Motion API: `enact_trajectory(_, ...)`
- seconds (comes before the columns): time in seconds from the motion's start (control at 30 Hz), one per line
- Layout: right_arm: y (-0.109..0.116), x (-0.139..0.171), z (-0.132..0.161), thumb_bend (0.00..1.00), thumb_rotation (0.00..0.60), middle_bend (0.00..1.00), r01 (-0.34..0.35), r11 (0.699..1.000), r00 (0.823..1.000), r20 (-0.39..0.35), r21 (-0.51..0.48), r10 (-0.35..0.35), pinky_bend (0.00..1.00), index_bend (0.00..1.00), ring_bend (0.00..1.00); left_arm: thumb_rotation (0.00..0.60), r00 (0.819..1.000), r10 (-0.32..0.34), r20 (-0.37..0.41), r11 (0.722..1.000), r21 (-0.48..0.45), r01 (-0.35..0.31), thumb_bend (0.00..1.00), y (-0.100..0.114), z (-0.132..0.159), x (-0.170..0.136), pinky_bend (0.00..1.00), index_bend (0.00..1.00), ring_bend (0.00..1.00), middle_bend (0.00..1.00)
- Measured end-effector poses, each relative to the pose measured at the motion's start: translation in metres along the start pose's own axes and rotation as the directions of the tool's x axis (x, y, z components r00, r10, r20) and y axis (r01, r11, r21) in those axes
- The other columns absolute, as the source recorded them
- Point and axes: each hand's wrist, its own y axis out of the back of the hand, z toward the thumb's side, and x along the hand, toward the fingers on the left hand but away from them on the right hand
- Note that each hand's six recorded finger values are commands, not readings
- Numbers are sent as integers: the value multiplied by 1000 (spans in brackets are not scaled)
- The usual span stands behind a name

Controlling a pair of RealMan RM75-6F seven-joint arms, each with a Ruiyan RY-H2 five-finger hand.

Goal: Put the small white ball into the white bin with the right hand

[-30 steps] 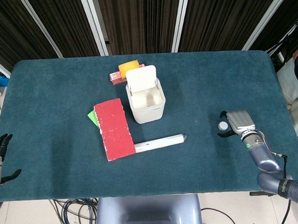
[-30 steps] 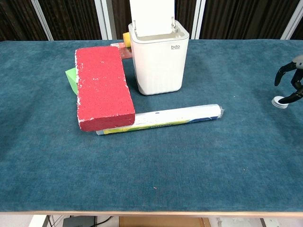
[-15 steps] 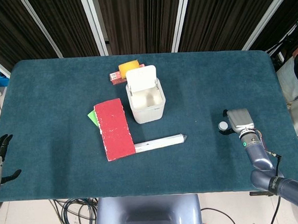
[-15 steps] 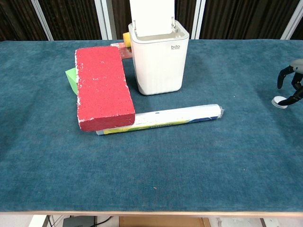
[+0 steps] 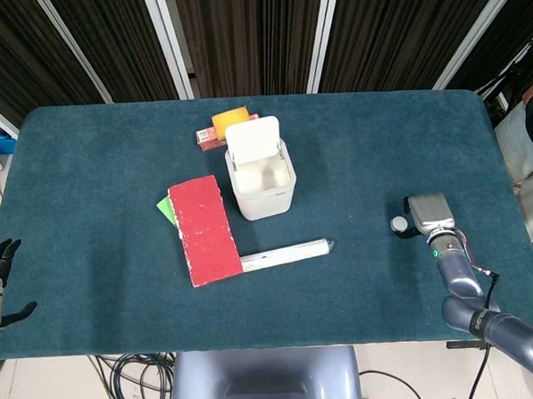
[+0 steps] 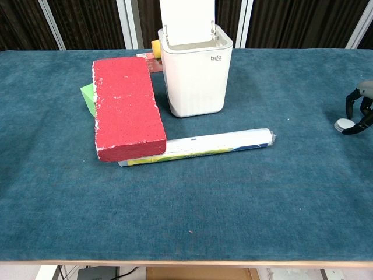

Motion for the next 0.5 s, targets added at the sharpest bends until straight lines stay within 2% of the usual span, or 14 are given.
enact_trajectory(0.37, -4, -6, 1, 211, 600, 783, -1, 1000, 1000, 3, -12, 1, 853, 522, 909, 600, 1000, 1, -3, 1000, 0, -1, 161, 0, -1, 0, 1, 130, 30, 152)
enact_trajectory(0.5, -3, -6, 1, 224, 600, 783, -1, 1000, 1000, 0, -29, 1, 853, 529, 910, 600, 1000, 1, -5, 1000, 0, -1, 161, 1, -1, 0, 3, 130, 30, 152)
